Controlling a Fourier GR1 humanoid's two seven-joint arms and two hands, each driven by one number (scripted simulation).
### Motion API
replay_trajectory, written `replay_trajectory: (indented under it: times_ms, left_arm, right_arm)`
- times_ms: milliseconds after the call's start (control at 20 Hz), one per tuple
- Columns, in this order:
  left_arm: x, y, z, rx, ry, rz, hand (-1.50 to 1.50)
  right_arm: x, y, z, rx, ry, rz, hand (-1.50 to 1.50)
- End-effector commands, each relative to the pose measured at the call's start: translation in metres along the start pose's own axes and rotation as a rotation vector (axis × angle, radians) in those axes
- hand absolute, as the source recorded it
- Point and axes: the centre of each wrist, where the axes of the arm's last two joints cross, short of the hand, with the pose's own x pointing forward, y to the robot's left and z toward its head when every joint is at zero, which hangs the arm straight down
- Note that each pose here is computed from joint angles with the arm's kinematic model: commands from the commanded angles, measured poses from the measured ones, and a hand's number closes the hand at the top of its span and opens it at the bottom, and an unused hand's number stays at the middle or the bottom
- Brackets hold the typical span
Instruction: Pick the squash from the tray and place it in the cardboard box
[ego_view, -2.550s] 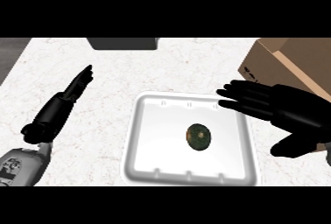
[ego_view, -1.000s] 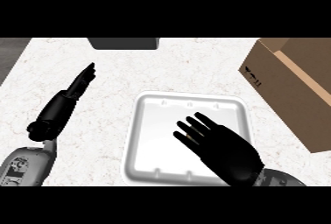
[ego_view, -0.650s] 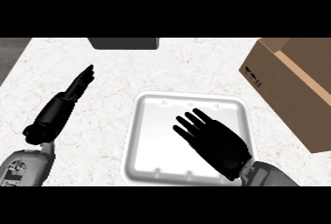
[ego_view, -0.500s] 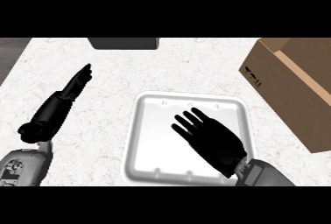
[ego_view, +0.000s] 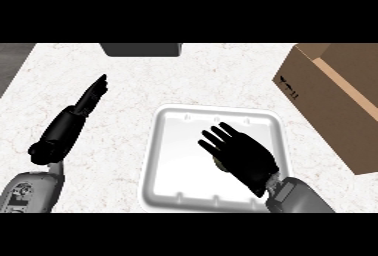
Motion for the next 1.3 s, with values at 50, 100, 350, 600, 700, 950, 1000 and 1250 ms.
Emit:
replay_trajectory:
  times_ms: [50,100,350,600,700,950,1000,1250]
  left_arm:
    - [0.01,0.017,-0.012,-0.016,-0.003,0.003,0.0]
    - [-0.001,-0.019,0.0,-0.005,0.001,-0.006,0.0]
    - [0.014,-0.003,-0.013,-0.001,-0.007,-0.017,0.0]
    - [-0.009,0.009,0.0,0.004,0.009,-0.001,0.0]
    - [-0.003,0.014,-0.002,-0.006,0.001,-0.001,0.0]
    - [0.017,0.003,-0.003,-0.001,-0.011,0.004,0.0]
    - [0.014,0.011,0.003,0.007,-0.01,-0.012,0.0]
    - [0.004,0.007,0.001,-0.002,-0.001,-0.012,0.0]
  right_arm:
    - [0.002,0.017,-0.002,0.023,0.049,0.027,-1.5]
    - [-0.011,0.006,-0.02,0.001,0.041,0.029,-1.5]
    - [-0.024,0.01,-0.024,0.018,0.049,-0.004,-1.5]
    - [-0.02,0.037,-0.033,0.041,-0.018,0.021,1.5]
    - [-0.026,0.036,-0.025,-0.014,-0.098,0.065,1.5]
    - [-0.005,0.058,-0.037,-0.122,-0.121,0.089,1.5]
    - [-0.026,0.046,-0.03,-0.142,-0.149,0.11,1.5]
    - [-0.014,0.031,-0.059,-0.221,-0.074,0.029,1.5]
